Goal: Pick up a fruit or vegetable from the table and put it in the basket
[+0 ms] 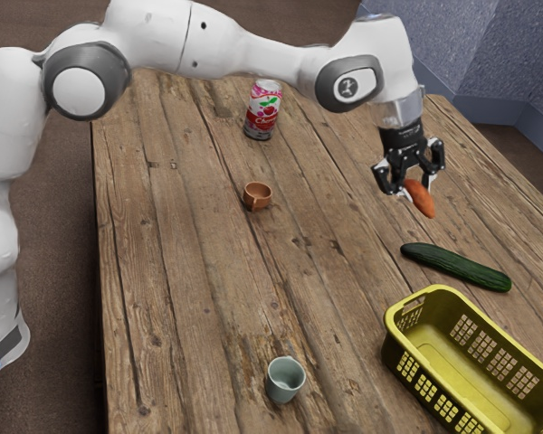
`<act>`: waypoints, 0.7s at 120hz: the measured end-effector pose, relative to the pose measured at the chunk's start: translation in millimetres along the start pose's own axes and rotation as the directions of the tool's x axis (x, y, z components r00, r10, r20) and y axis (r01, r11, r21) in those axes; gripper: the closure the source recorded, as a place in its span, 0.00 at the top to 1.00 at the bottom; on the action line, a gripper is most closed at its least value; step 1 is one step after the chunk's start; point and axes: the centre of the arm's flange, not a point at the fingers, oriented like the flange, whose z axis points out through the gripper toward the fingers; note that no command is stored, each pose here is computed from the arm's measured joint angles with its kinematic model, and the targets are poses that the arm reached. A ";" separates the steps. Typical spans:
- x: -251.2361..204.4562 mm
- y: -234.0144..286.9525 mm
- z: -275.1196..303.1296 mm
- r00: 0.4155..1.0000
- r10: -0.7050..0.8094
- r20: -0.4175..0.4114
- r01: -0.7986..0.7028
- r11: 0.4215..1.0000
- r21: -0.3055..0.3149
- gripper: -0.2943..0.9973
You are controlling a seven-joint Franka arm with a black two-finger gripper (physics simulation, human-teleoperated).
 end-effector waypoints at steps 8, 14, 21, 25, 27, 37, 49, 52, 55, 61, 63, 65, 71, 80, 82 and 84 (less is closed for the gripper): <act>-45.8 -11.6 0.9 0.998 0.056 0.010 -0.056 0.998 0.008 0.36; -79.6 -21.6 3.4 0.995 0.094 0.024 -0.095 0.995 0.015 0.36; -115.9 -34.5 7.9 0.990 0.133 0.044 -0.134 0.991 0.026 0.36; -133.3 -41.0 10.2 0.987 0.150 0.055 -0.152 0.988 0.032 0.35; -141.1 -44.0 11.3 0.986 0.157 0.061 -0.159 0.987 0.034 0.35; -175.7 -57.5 18.2 0.979 0.186 0.088 -0.191 0.981 0.046 0.36; -202.6 -69.2 30.0 0.973 0.201 0.113 -0.209 0.976 0.062 0.36; -207.7 -71.5 34.3 0.972 0.202 0.119 -0.211 0.975 0.067 0.35; -212.8 -73.3 39.3 0.971 0.202 0.126 -0.212 0.975 0.071 0.35; -220.5 -76.5 49.2 0.970 0.200 0.137 -0.212 0.974 0.081 0.35; -222.2 -77.3 52.6 0.970 0.199 0.140 -0.211 0.974 0.084 0.35; -223.2 -78.0 55.9 0.970 0.196 0.142 -0.210 0.974 0.087 0.35; -223.3 -77.3 66.7 0.972 0.185 0.147 -0.200 0.975 0.095 0.36; -219.1 -70.1 83.0 0.974 0.166 0.154 -0.182 0.979 0.097 0.35; -217.6 -69.0 86.5 0.975 0.162 0.153 -0.178 0.979 0.098 0.35; -216.1 -67.3 89.2 0.975 0.158 0.153 -0.174 0.980 0.098 0.35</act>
